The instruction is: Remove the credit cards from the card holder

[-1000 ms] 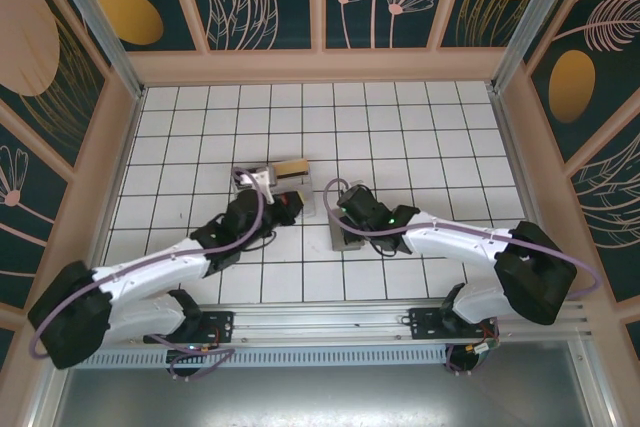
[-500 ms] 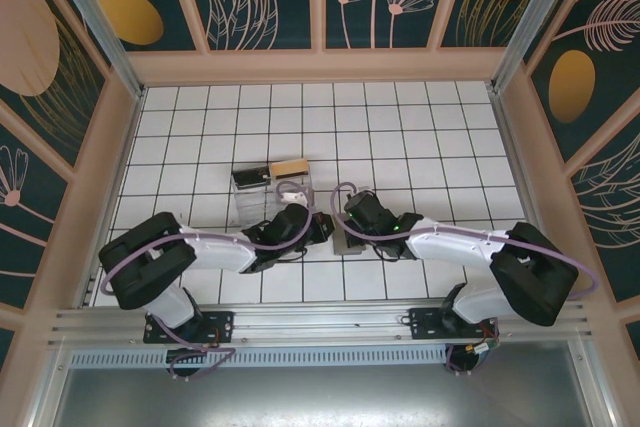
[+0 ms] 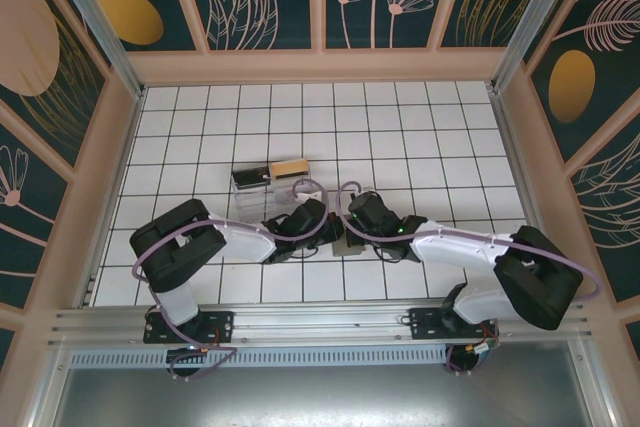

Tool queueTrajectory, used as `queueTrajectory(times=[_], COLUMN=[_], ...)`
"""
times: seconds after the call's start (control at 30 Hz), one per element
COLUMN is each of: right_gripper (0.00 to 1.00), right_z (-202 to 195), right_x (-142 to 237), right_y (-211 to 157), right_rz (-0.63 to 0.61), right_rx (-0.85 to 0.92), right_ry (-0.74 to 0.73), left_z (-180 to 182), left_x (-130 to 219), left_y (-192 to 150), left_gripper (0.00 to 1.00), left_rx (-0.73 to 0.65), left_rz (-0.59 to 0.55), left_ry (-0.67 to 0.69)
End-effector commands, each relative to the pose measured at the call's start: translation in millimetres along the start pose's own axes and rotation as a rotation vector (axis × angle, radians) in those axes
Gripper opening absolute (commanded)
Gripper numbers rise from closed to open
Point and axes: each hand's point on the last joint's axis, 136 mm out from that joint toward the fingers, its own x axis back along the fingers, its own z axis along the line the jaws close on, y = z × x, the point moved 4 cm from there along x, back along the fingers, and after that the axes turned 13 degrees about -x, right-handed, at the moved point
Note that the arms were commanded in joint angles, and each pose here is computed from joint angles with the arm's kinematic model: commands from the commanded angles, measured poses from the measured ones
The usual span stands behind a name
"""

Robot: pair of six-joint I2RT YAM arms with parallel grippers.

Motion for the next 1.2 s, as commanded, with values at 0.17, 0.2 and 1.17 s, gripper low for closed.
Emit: queueTrajectory(times=[0.17,0.2,1.17], right_gripper=[0.0,0.0,0.57], right_z=[-14.2,-20.0,-31.1], right_x=[22.7,25.0,13.6], right_y=[15.6,17.0,6.6], right_rz=[-0.085,-0.097,-0.024], right_rx=[-0.124,-0.141,-0.225], right_ry=[0.037,0.017,-0.062], left_z=[28.3,26.1,-15.6], left_x=[-7.3,-6.1,31.7], left_y=[-19.4,-16.9,29.1], left_gripper=[0.0,0.0,0.24], left_rx=[0.004,-0.003,-0.096], left_rz=[0.089,0.081,-0.079], left_ry=[0.171,0.165,0.066])
